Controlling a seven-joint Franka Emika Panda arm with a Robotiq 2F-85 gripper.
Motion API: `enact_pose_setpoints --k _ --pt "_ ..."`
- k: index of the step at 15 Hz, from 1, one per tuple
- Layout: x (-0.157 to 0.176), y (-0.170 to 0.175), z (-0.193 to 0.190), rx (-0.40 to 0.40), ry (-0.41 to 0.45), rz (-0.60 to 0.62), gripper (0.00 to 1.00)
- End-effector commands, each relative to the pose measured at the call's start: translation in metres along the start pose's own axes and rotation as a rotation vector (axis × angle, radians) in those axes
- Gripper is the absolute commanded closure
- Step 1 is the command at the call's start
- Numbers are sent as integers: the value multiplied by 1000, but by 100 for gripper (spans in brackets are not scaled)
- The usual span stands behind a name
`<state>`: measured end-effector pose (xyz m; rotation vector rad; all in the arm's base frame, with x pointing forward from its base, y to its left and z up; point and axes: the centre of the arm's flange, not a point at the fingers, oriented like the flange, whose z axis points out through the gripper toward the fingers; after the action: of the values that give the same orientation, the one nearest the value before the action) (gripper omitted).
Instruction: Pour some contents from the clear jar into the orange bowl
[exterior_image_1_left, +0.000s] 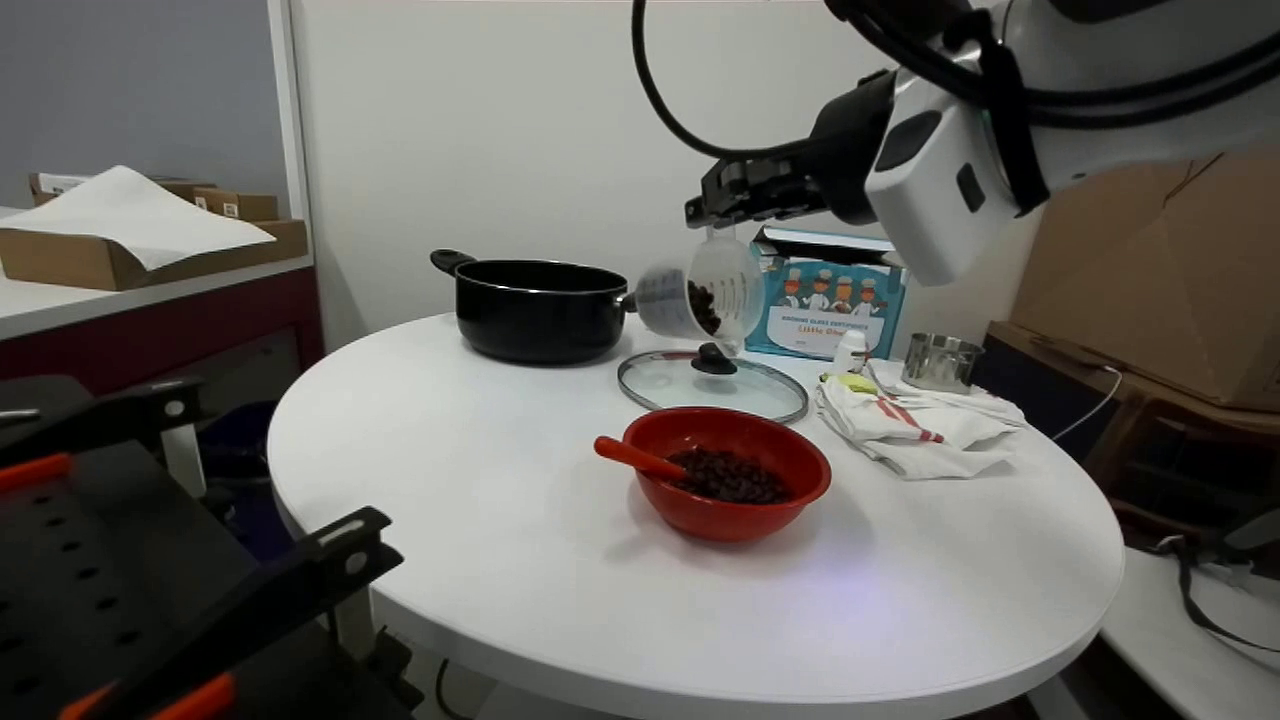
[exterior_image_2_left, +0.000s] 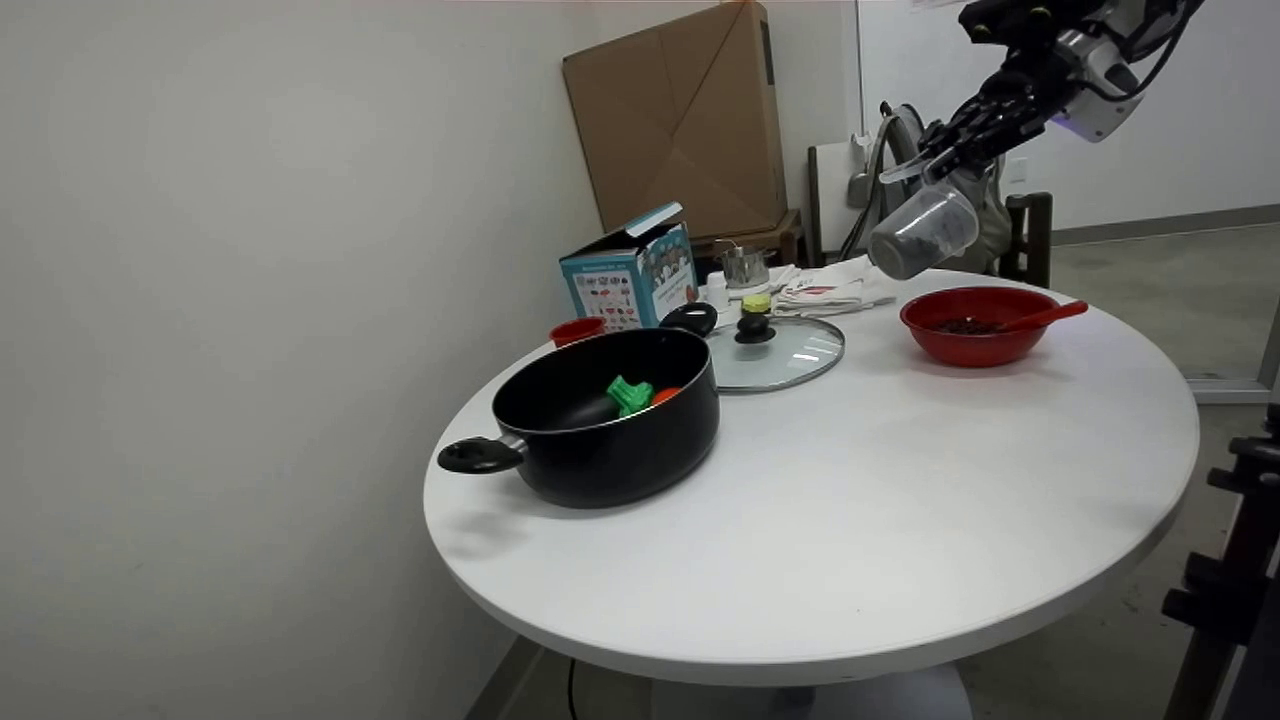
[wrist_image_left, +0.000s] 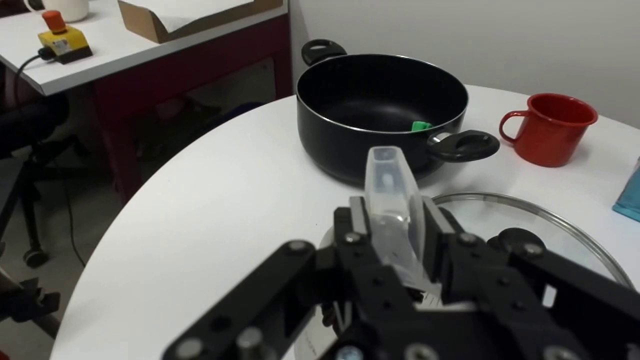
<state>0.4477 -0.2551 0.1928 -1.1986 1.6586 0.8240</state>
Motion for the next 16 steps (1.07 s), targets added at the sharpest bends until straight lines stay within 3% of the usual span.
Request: enact_pose_setpoints --k 1,8,16 --pt "13 -20 -11 21 -107 4 92" --pt "38 -22 -12 38 -241 60 92" --pt "75 -12 1 -27 -318 171 92"
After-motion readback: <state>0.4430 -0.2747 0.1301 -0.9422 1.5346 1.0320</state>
